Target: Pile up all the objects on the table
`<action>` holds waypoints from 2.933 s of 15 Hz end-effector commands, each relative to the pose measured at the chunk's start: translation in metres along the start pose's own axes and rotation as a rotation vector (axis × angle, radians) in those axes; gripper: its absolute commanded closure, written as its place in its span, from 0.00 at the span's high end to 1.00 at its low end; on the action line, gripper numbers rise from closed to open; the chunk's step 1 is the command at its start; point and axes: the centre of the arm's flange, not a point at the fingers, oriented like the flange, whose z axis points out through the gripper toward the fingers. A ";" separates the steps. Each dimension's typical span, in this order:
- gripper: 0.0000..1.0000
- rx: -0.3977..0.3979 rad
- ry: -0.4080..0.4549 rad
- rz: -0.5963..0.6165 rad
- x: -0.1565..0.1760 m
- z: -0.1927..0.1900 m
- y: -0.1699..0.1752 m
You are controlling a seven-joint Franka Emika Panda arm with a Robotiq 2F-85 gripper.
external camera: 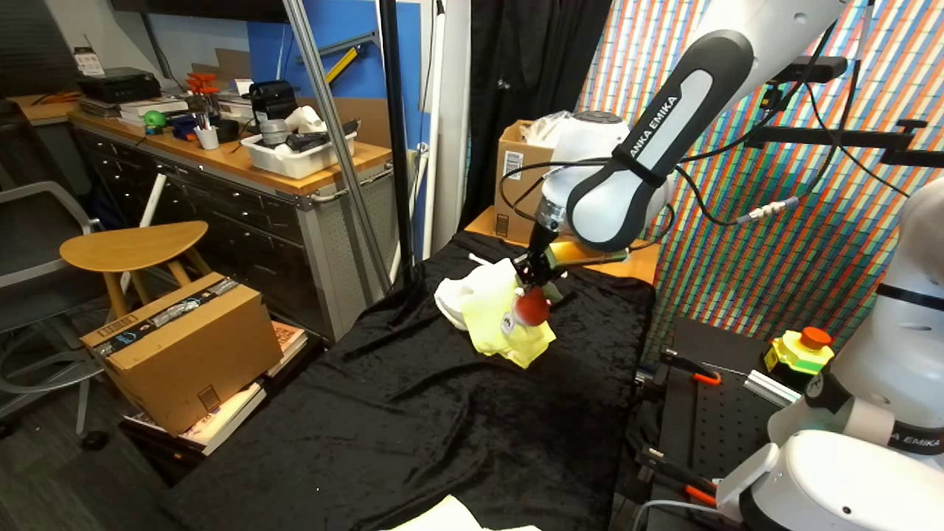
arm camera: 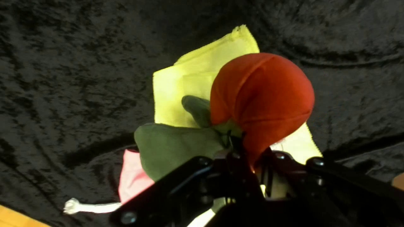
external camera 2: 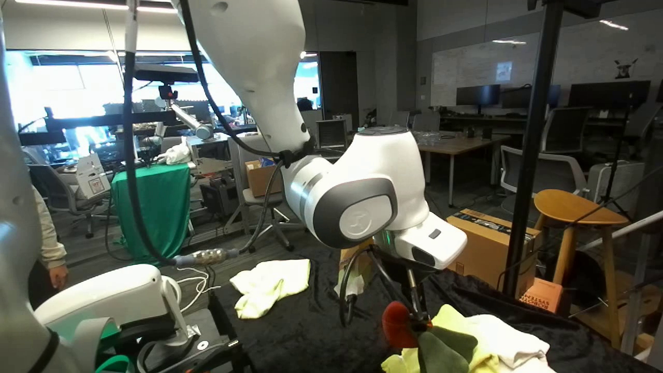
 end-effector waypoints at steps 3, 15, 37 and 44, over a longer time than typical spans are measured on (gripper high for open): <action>0.10 -0.141 0.113 0.224 0.007 -0.008 0.013; 0.10 -0.271 0.181 0.414 0.041 0.051 -0.025; 0.68 -0.429 0.081 0.509 0.052 0.098 -0.009; 1.00 -0.431 0.153 0.492 0.060 0.063 -0.011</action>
